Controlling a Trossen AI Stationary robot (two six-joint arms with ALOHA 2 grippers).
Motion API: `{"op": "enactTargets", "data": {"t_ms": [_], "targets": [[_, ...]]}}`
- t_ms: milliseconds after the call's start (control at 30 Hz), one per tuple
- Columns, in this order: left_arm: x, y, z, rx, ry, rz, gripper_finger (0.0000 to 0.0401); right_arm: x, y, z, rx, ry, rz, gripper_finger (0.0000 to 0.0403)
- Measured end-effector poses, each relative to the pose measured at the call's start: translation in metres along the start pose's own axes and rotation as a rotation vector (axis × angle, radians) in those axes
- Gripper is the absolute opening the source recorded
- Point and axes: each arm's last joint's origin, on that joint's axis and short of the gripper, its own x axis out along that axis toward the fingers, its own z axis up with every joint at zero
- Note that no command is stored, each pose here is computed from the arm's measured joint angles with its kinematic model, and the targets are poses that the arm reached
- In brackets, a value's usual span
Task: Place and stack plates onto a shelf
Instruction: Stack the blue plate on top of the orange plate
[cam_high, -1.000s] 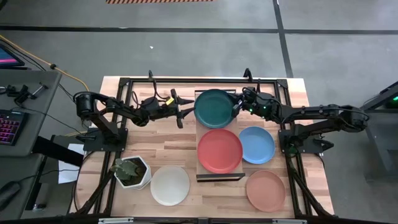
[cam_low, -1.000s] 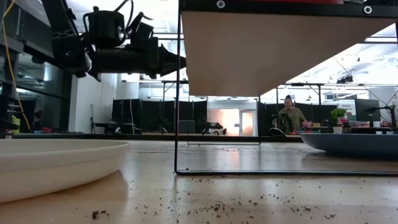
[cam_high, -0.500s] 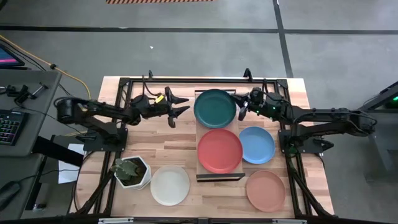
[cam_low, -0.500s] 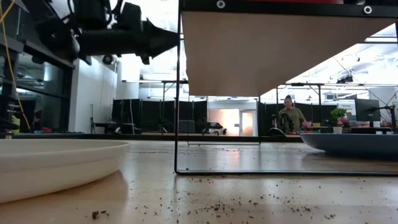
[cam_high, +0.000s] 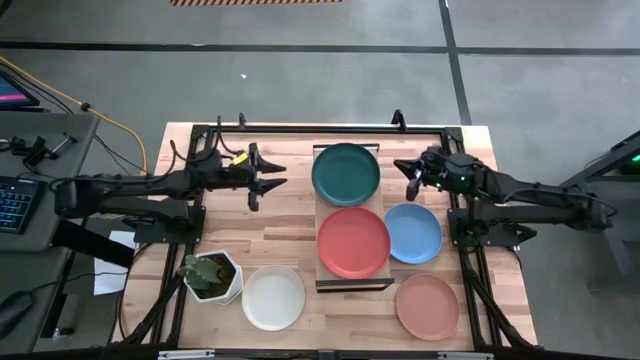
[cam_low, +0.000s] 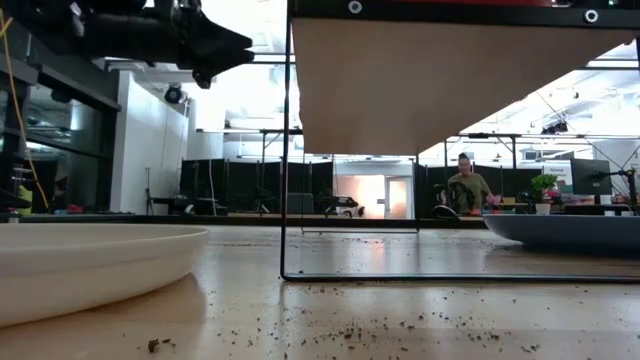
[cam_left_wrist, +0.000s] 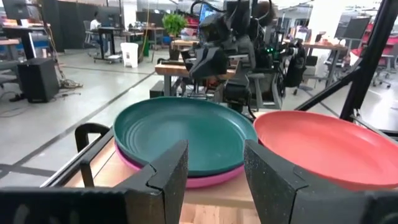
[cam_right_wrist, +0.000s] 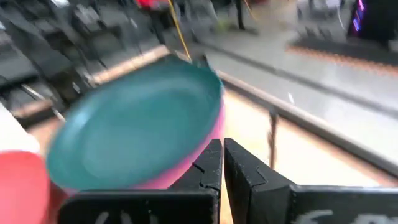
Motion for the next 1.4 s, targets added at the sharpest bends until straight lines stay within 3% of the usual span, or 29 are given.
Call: {"op": "enactTargets", "data": {"t_ms": [233,533,700,1100,1400], "targets": [[-0.001,0.0,0.0,-0.002,0.005,0.001,0.0145,0.004,-0.008,-0.029,0.139,0.218,-0.122,0.0],[-0.001,0.0,0.0,-0.002,0.005,0.001,0.0145,0.006,-0.011,-0.059,0.227,0.581,-0.102,0.0],[-0.001,0.0,0.0,-0.002,0.004,0.001,0.0145,0.008,-0.01,-0.072,0.212,0.755,-0.064,0.0],[-0.001,0.0,0.001,0.0,-0.004,0.001,0.0145,0.027,-0.011,-0.091,0.149,0.924,-0.139,0.0],[-0.001,0.0,0.001,-0.001,-0.003,0.001,0.0145,0.036,-0.012,-0.099,0.129,0.961,-0.207,0.0001]]}}
